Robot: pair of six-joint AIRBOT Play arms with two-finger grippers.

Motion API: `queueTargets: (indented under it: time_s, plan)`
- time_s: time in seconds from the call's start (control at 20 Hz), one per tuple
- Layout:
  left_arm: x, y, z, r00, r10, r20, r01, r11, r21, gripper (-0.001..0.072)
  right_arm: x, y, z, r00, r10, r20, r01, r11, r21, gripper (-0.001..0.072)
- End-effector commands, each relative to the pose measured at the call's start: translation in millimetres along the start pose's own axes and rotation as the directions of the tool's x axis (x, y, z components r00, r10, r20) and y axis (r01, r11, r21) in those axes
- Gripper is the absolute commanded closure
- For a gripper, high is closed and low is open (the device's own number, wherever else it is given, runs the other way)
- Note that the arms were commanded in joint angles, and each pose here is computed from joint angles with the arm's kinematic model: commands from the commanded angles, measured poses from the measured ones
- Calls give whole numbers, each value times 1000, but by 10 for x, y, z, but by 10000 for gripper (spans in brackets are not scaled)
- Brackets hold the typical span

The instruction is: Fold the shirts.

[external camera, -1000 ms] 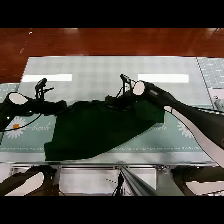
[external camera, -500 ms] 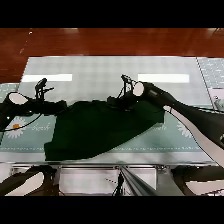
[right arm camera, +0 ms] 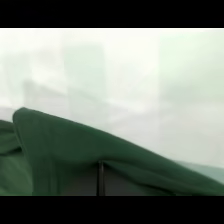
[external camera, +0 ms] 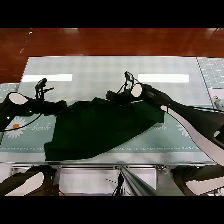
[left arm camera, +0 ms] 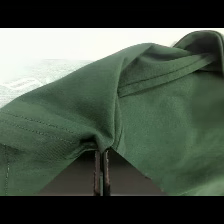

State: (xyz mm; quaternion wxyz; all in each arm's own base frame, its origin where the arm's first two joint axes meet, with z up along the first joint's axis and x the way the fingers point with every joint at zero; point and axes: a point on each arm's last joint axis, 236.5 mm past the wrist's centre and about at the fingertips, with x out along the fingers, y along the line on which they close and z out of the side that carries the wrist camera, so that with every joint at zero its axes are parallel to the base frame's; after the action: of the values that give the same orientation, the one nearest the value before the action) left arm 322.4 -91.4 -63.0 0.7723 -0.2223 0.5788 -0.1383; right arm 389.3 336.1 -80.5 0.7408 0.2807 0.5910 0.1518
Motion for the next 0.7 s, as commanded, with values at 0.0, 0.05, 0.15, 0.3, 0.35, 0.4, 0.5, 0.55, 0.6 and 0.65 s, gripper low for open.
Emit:
queueTargets:
  time_s: [0.0,0.05,0.15,0.3,0.35,0.4,0.5,0.55,0.6,0.65]
  plan:
    - [1,1,3,1000,0,0,0,1000,0,682,-4,42,67,999,17,28,-18,1000,17,690]
    - [1,1,2,1000,0,0,0,1000,0,682,-36,93,97,999,33,41,-34,999,25,690]
    - [1,1,2,1000,0,0,0,1000,0,683,-205,231,293,990,74,116,-76,997,17,690]
    - [1,1,2,1000,0,0,0,1000,0,682,-666,357,875,940,141,311,-156,988,22,690]
    - [1,1,2,1000,0,0,0,1000,1,682,-791,310,1014,928,142,344,-165,986,37,688]
    - [1,1,2,1000,0,0,0,1000,0,682,-878,238,1087,927,134,351,-162,986,50,585]
    - [1,0,0,1000,0,-1,0,1000,0,682,-1039,82,1093,944,110,311,-129,991,41,280]
    - [1,0,-1,1000,0,-1,0,1000,0,683,-1155,3,1057,956,98,277,-98,995,-13,280]
    - [1,0,-1,1000,0,-1,0,1000,0,682,-1278,-104,1020,966,72,247,-57,996,-69,281]
    - [1,0,-1,1000,0,-1,0,1000,0,682,-1445,-304,1003,974,9,228,17,994,-112,281]
